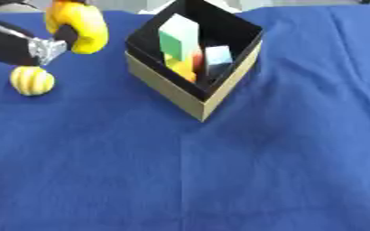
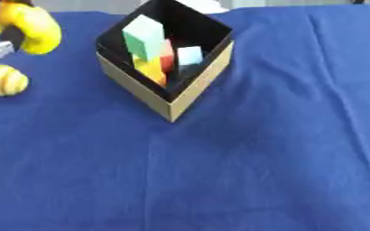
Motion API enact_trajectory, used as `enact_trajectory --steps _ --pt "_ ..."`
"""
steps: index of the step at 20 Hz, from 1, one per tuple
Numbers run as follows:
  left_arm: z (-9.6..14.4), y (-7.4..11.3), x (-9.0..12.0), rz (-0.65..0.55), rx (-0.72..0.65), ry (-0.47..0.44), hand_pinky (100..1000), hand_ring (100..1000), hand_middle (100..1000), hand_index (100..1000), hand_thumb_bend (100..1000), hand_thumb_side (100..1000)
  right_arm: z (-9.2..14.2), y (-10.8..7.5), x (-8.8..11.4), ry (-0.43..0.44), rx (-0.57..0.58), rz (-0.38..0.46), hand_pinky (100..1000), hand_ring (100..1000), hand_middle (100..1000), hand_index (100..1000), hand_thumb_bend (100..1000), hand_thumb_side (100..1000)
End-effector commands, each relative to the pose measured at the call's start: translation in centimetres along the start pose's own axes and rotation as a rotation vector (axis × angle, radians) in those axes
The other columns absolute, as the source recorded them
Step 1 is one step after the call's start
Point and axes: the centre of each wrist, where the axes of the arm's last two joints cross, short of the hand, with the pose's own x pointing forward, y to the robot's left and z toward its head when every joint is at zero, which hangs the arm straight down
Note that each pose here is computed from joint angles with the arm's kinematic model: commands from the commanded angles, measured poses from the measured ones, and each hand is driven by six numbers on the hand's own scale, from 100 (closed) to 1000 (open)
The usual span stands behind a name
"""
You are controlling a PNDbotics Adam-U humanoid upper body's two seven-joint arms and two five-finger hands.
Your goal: Pick up objects on the table and place them in the box.
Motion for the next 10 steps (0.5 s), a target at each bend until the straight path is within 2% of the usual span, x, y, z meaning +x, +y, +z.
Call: enact_trajectory --steps 1,10 --pt "-1.6 0.7 0.3 0.035 0.032 -0.027 748 678 599 682 100 100 -0.5 -0.1 0.6 -0.016 0.012 -0.021 845 848 736 829 100 729" --pt "-8.3 2.4 1.7 0.049 0.119 -0.086 754 684 601 687 100 100 -0.9 0.1 0.9 -0.026 0.013 -0.041 844 846 734 826 100 750"
